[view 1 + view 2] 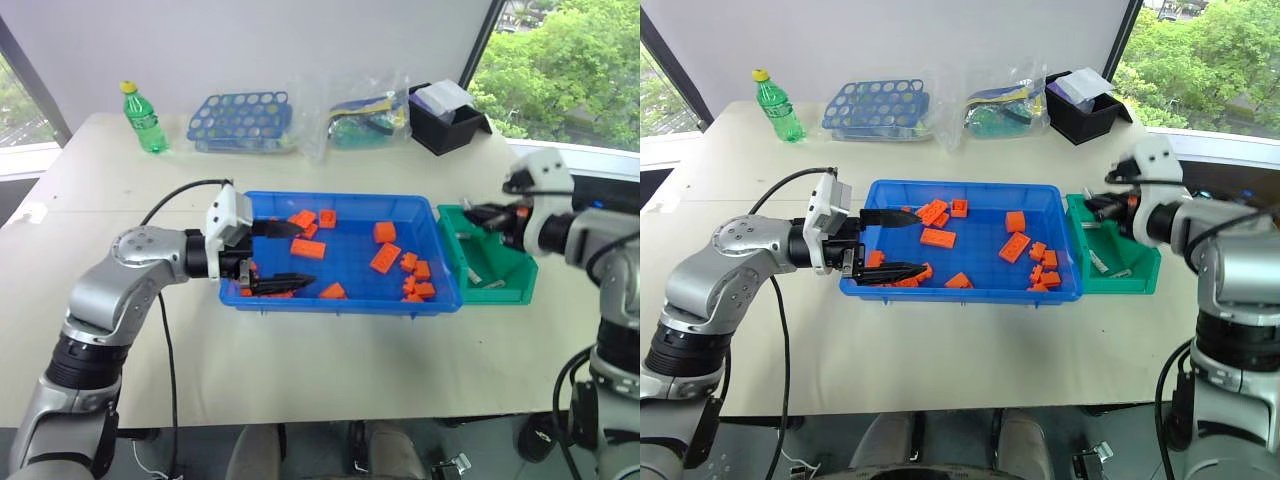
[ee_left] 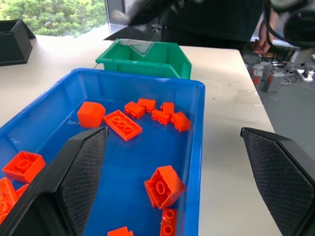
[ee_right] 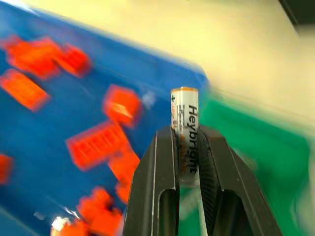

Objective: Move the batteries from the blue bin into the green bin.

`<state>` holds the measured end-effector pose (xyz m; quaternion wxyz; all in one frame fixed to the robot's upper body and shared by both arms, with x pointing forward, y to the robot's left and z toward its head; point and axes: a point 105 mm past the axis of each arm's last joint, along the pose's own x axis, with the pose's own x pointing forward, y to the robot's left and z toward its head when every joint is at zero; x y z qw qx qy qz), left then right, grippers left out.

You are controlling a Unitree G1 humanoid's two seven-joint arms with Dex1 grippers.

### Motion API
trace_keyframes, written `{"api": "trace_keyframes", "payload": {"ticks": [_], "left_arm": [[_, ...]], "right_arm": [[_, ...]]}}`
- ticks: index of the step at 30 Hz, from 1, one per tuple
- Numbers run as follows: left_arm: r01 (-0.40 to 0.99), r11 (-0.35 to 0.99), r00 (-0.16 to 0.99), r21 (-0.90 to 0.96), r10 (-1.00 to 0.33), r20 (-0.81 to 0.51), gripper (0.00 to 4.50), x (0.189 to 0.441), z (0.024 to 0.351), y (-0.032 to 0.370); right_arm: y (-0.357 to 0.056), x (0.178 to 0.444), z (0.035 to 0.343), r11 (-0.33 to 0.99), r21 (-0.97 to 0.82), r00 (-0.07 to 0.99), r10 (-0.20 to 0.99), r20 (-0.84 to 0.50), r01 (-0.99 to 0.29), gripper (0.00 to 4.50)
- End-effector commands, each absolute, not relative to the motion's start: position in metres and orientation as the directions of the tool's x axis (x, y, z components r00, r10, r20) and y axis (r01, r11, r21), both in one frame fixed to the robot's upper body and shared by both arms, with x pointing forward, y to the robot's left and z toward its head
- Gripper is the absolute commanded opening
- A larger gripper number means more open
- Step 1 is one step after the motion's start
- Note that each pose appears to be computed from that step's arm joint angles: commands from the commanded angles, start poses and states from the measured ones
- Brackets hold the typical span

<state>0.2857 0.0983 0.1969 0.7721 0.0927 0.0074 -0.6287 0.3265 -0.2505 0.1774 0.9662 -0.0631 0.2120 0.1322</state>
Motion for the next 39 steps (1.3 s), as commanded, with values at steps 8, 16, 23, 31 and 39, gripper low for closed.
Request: {"api": "trace_keyframes", "payload": {"ticks": [8, 16, 23, 31, 39], "left_arm": [[0.966, 0.171, 0.194, 0.195, -0.975, -0.106, 4.50, 0.290, 0.214, 0.097], [0.956, 0.217, 0.242, 0.198, -0.964, -0.112, 4.50, 0.292, 0.215, 0.111], [0.922, 0.305, 0.342, 0.241, -0.930, -0.135, 4.50, 0.292, 0.230, 0.137], [0.872, 0.409, 0.454, 0.268, -0.882, -0.131, 4.50, 0.288, 0.240, 0.164], [0.855, 0.444, 0.488, 0.266, -0.864, -0.124, 4.50, 0.282, 0.238, 0.168]], "right_arm": [[-0.264, 0.325, 0.187, 0.977, -0.094, 0.933, 0.152, -0.327, -0.192, 2.96], [-0.224, 0.282, 0.218, 0.745, -0.146, 0.746, 0.592, -0.306, -0.651, 2.96], [-0.220, 0.268, 0.224, 0.654, -0.115, 0.657, 0.705, -0.268, -0.748, 2.96], [-0.226, 0.258, 0.212, 0.640, -0.096, 0.637, 0.717, -0.284, -0.763, 2.96], [-0.244, 0.250, 0.205, 0.704, -0.081, 0.692, 0.658, -0.296, -0.705, 2.96]]}}
